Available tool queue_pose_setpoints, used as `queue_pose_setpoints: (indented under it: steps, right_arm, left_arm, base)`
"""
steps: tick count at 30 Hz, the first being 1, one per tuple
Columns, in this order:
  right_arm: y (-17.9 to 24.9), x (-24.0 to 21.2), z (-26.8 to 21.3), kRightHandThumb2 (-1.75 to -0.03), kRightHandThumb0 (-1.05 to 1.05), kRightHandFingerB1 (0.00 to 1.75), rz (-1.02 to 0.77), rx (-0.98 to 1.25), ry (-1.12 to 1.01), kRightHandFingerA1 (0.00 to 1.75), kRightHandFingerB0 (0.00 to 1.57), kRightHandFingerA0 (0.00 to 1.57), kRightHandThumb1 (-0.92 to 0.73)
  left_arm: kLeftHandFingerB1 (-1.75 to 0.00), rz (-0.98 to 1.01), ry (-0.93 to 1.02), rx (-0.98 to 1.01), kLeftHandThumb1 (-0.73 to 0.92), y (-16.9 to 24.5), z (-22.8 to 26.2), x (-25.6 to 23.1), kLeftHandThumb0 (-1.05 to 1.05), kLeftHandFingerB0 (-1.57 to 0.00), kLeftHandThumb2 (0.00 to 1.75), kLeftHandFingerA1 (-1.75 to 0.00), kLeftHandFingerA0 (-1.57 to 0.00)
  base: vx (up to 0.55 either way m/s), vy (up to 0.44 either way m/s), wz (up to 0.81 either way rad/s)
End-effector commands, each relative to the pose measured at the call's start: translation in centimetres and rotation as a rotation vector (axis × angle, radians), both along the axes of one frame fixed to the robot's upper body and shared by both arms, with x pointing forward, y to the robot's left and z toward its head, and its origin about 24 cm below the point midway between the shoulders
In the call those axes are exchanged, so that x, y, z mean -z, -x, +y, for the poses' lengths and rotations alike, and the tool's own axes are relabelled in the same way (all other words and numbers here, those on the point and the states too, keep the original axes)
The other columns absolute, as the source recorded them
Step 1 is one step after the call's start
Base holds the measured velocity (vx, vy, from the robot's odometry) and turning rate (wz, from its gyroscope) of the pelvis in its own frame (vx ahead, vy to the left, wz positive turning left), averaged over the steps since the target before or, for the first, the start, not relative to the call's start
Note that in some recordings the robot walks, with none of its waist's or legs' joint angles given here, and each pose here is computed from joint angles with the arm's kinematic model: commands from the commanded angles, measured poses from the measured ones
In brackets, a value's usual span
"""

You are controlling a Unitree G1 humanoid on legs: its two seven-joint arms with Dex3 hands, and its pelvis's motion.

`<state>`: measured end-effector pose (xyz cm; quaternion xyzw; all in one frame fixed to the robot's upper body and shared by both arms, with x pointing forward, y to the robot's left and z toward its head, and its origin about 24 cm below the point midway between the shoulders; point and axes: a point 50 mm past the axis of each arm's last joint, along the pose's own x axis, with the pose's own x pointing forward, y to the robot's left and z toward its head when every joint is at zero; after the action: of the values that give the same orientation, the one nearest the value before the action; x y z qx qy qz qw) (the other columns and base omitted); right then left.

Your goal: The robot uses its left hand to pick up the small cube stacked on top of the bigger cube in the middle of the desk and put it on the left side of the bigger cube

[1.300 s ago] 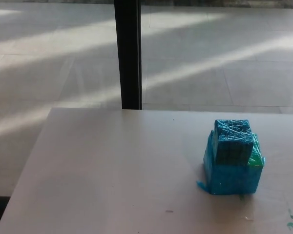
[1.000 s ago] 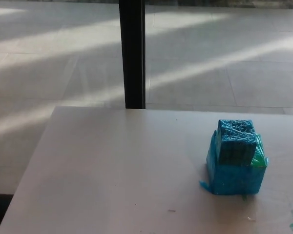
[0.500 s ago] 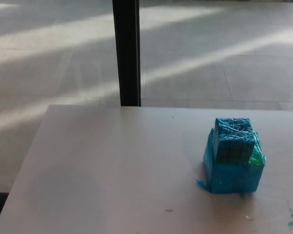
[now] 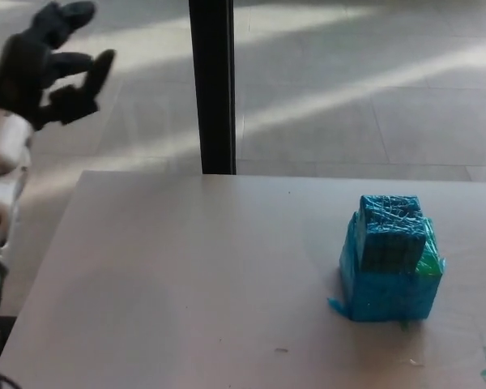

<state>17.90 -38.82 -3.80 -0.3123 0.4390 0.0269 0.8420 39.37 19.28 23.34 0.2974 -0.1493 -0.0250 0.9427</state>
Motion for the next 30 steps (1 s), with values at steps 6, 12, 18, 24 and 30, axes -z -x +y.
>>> queue_pose_setpoints:
  steps: [6,12,18,24,30]
  right_arm:
    - [-0.4,-1.1,-0.7,-0.92,-0.54,0.76,-0.012,-0.037,0.004,0.88,0.68,0.68,-0.25]
    - [-0.5,-1.1,-0.7,-0.91,-0.50,0.76,-0.010,-0.033,-0.001,0.89,0.68,0.67,-0.25]
    - [-0.7,-1.3,-0.9,-0.91,-0.52,0.75,-0.010,-0.015,-0.007,0.87,0.68,0.63,-0.25]
    - [-0.9,-1.4,-0.8,-0.91,-0.55,0.75,0.000,-0.031,0.019,0.90,0.70,0.69,-0.26]
    - [-1.0,-1.6,-1.0,-0.75,-0.50,0.66,-0.003,-0.045,0.031,0.96,0.74,0.58,-0.31]
  left_arm:
    - [-0.32,-0.087,-0.526,0.452,0.92,0.7,-14.8,-1.7,-0.87,-0.22,0.69,-0.49,-0.23]
    - [-0.31,-0.102,-0.633,0.544,0.88,1.6,-19.0,-2.1,-0.88,-0.24,0.67,-0.45,-0.22]
    - [-0.35,-0.107,-0.663,0.578,0.88,2.4,-22.0,-2.0,-0.92,-0.29,0.67,-0.47,-0.20]
    - [-0.39,-0.114,-0.690,0.642,0.89,3.4,-24.0,-1.2,-0.99,-0.24,0.68,-0.52,-0.14]
    - [-0.22,0.019,-0.939,0.567,0.57,3.2,-24.2,-0.3,-1.05,-0.06,1.11,-0.19,0.00]
  base:
    - [0.00,0.000,0.00]
    - [0.00,0.000,0.00]
    - [0.00,0.000,0.00]
    - [0.00,0.000,0.00]
    - [0.00,0.000,0.00]
